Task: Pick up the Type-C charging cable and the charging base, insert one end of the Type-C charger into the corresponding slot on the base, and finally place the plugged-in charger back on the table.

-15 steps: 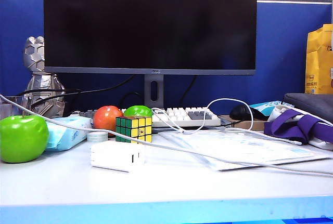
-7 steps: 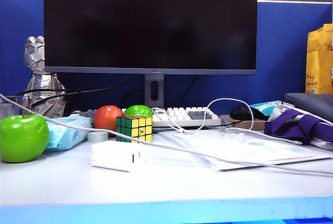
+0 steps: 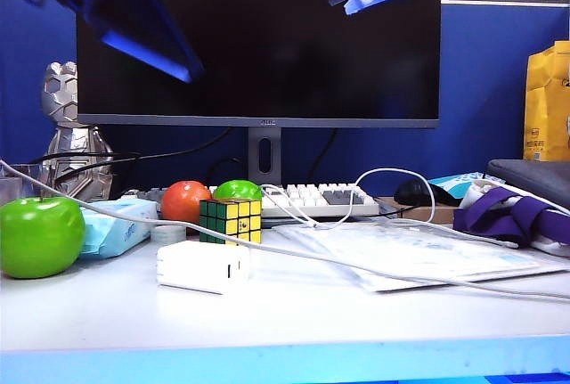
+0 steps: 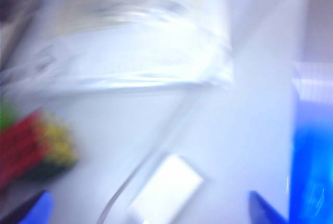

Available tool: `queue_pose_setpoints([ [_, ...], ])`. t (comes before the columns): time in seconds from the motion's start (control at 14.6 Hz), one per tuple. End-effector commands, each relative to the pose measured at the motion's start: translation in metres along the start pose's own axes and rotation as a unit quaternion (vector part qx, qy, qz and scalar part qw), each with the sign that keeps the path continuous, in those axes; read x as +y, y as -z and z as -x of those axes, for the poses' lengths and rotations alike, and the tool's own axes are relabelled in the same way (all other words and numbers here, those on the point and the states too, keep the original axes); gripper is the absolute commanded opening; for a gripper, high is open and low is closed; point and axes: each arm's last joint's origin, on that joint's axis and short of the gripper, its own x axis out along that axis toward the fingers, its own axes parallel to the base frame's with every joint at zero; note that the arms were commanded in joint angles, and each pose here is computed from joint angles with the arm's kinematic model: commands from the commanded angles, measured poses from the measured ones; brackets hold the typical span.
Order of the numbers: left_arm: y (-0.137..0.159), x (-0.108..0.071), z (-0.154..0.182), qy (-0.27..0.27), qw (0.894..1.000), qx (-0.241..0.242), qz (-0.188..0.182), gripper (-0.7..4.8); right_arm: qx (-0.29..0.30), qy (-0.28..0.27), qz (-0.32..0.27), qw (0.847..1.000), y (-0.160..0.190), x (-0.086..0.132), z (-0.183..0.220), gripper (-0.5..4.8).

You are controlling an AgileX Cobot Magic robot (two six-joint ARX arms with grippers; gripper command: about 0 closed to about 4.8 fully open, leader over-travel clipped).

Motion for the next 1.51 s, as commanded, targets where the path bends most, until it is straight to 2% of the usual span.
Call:
queue_pose_setpoints([
  [0.07,-0.003,-0.012,-0.014,0.029,0.993,0.032,-0.106,4.79,-0.031,0.016,-0.003,0.999,-0.009,-0.001,0.003,2.12],
  [0.14,0.003,-0.013,-0.031,0.061,0.992,0.053,-0.093,4.79,-0.062,0.063,-0.014,0.996,-0.016,-0.003,0.009,2.12],
  [0.27,0.015,-0.010,-0.054,0.090,0.988,0.079,-0.094,4.79,-0.112,0.106,0.000,0.988,-0.028,-0.003,0.018,2.12],
  [0.34,0.028,-0.008,-0.074,0.108,0.983,0.109,-0.096,4.79,-0.152,0.120,0.010,0.981,-0.036,-0.002,0.026,2.12],
  [0.48,0.035,-0.006,-0.086,0.118,0.981,0.125,-0.096,4.79,-0.171,0.120,0.004,0.978,-0.040,-0.001,0.029,2.12],
  [0.76,0.050,0.000,-0.110,0.094,0.973,0.173,-0.121,4.79,-0.175,0.114,0.000,0.978,-0.040,0.000,0.031,2.12],
  [1.1,0.050,0.006,-0.120,0.070,0.976,0.157,-0.133,4.79,-0.174,0.112,-0.011,0.978,-0.040,0.000,0.031,2.12],
  [1.51,0.063,0.003,-0.134,0.092,0.969,0.185,-0.134,4.79,-0.174,0.112,-0.010,0.978,-0.040,0.000,0.031,2.12],
])
